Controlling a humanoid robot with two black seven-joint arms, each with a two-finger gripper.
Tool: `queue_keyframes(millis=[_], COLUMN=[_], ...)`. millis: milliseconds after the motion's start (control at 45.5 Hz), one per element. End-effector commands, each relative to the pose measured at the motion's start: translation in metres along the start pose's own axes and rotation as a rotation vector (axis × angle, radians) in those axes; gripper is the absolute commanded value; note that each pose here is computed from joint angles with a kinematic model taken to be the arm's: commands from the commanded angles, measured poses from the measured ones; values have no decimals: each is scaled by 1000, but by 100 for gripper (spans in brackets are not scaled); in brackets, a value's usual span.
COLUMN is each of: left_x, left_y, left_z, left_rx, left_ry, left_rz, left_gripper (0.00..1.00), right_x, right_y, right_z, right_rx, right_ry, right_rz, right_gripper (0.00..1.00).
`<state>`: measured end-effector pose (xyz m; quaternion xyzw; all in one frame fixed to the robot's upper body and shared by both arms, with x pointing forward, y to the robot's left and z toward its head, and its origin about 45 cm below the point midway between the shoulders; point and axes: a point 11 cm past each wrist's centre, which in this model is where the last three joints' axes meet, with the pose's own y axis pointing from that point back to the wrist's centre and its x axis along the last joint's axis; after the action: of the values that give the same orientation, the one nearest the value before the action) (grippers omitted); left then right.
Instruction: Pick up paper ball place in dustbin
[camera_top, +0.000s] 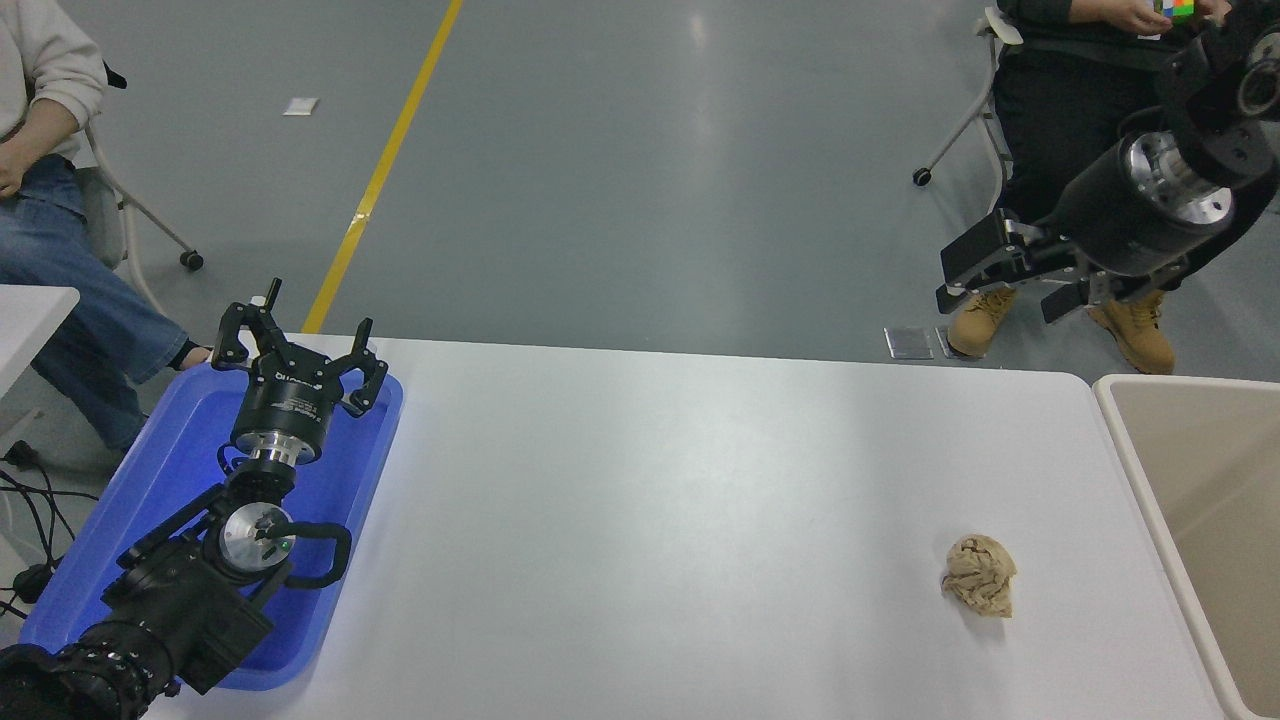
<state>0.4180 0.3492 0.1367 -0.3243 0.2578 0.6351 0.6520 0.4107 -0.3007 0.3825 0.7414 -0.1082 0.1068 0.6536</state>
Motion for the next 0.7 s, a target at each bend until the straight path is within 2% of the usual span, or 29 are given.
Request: queue_keyframes(millis=[0,264,462,681], left_x=[0,0,0,0], left_y=[0,0,0,0], left_z=[0,0,0,0], left_rx=[0,-1,0,0], left_ry=[0,1,0,0], left_rz=[0,1,0,0], left_gripper=[100,100,100,100], right_x=[5,-4,-39,-62], right_y=[-3,-14,-60,-113], right_z=[2,17,43,65], right_rx=[-20,-17,-58,-84], right_ry=[-2,-40,-61,-40], right_rz=[8,-21,-149,-85], right_gripper=[100,100,100,100])
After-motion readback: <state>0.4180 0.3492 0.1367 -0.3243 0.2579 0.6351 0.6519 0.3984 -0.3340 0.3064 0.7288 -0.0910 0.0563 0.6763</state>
